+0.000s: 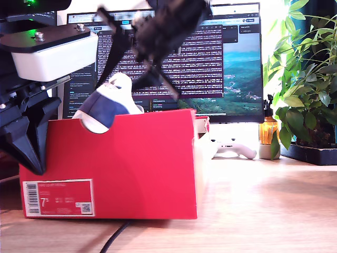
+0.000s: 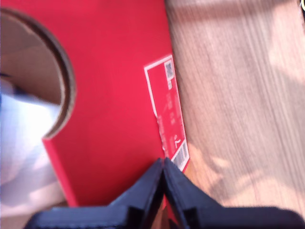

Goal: Pack the blue shoes by picking the first shoe and placing it inside the red shoebox, left side, then picking and rotating the second shoe and placing it in the shoebox

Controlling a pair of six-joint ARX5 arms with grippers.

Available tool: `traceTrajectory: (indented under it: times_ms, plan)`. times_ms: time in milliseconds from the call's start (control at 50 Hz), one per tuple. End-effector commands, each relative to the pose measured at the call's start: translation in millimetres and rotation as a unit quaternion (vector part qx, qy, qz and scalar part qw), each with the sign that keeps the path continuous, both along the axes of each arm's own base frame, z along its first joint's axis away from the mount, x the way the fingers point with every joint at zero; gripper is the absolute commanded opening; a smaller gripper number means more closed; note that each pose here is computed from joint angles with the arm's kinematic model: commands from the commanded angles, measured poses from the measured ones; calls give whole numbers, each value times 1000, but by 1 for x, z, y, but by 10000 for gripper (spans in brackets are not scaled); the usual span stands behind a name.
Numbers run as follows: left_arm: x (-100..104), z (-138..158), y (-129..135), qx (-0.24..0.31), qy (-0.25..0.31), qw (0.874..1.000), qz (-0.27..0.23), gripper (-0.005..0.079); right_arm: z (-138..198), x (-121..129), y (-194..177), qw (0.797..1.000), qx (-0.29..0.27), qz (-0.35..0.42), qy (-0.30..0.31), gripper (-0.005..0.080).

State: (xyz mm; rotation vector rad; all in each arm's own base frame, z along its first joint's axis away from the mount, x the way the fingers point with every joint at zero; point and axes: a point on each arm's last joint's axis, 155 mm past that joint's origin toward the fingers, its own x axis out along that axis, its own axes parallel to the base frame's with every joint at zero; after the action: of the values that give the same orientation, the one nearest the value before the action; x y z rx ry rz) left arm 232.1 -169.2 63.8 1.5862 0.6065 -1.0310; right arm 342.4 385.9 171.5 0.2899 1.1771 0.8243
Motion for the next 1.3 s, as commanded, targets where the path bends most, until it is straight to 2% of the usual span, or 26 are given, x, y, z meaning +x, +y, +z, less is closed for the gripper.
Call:
traceTrajectory:
  times_ms: [0,180,300,420,700,880,1080,1180,1280]
  plan:
    - [0,-2,-1,2,3,1000,-1,-19,-29,-8,-11,999,-44,4,17,270]
    - [0,-2,-1,2,3,1000,-1,-19,-52,-20,-13,996,-75,22,41,273]
    - [1,-1,-2,0,0,1000,-4,-19,-53,-16,-16,996,-87,32,16,273]
    - [5,1,-4,-2,-10,1000,-5,-19,-54,-14,-21,995,-90,29,20,273]
    - [28,6,29,18,-36,997,65,-19,-73,-49,-55,981,-158,97,62,264]
    - [26,1,44,32,-20,996,85,-19,-77,-65,-68,972,-181,131,77,224]
    - [29,14,40,37,-35,995,84,-19,-78,-71,-73,967,-190,146,82,224]
    - [28,32,27,-4,-35,993,110,-19,-78,-71,-68,968,-187,149,76,224]
    - [24,49,12,-44,-22,993,108,-19,-77,-76,-63,967,-186,159,71,204]
